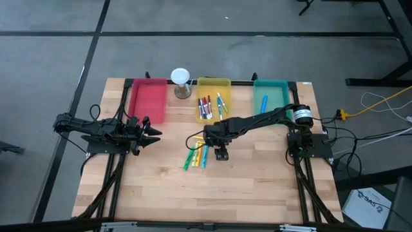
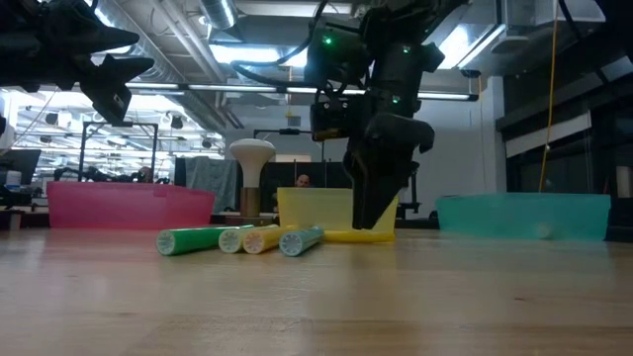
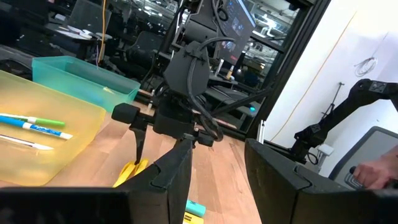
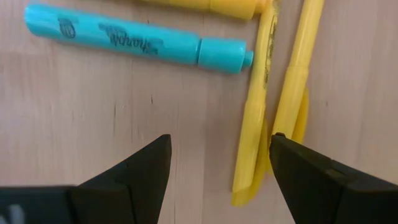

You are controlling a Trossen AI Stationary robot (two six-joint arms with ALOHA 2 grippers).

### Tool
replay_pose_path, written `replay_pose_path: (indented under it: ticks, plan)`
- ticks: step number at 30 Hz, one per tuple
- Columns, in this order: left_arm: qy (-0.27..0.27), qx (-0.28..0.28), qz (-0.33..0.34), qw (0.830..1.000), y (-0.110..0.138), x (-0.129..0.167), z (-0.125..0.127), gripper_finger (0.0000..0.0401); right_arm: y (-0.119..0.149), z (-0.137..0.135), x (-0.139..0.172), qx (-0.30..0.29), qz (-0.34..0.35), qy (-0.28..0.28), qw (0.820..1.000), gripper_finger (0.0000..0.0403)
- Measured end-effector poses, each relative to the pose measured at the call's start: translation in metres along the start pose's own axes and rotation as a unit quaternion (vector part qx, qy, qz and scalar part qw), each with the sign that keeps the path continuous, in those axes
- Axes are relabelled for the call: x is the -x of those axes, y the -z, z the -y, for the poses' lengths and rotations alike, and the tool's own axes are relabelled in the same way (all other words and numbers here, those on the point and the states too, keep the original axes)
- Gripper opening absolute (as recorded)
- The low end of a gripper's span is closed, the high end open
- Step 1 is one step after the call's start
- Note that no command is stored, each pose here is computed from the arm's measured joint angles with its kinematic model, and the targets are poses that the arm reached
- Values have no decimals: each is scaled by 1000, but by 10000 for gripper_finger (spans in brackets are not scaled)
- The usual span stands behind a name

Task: Pick & Place Markers
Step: Put the green highlighter into the blue bin

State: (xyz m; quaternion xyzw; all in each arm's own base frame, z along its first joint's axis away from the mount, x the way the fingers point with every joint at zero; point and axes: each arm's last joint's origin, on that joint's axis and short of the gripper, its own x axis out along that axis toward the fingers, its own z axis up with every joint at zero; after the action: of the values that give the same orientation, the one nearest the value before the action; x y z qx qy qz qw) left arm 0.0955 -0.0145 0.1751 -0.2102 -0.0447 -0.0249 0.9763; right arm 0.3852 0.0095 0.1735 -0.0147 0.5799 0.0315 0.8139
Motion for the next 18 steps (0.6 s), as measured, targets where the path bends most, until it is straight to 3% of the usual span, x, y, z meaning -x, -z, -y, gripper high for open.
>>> replay_pose_path:
  ticks: [12, 18]
  plan:
    - [0, 0, 0, 1000, 0, 0, 0, 143, -20, 4, 17, -3, 45, 3, 999, 263]
    - [0, 0, 0, 1000, 0, 0, 0, 143, -19, 4, 5, -5, 28, 2, 1000, 263]
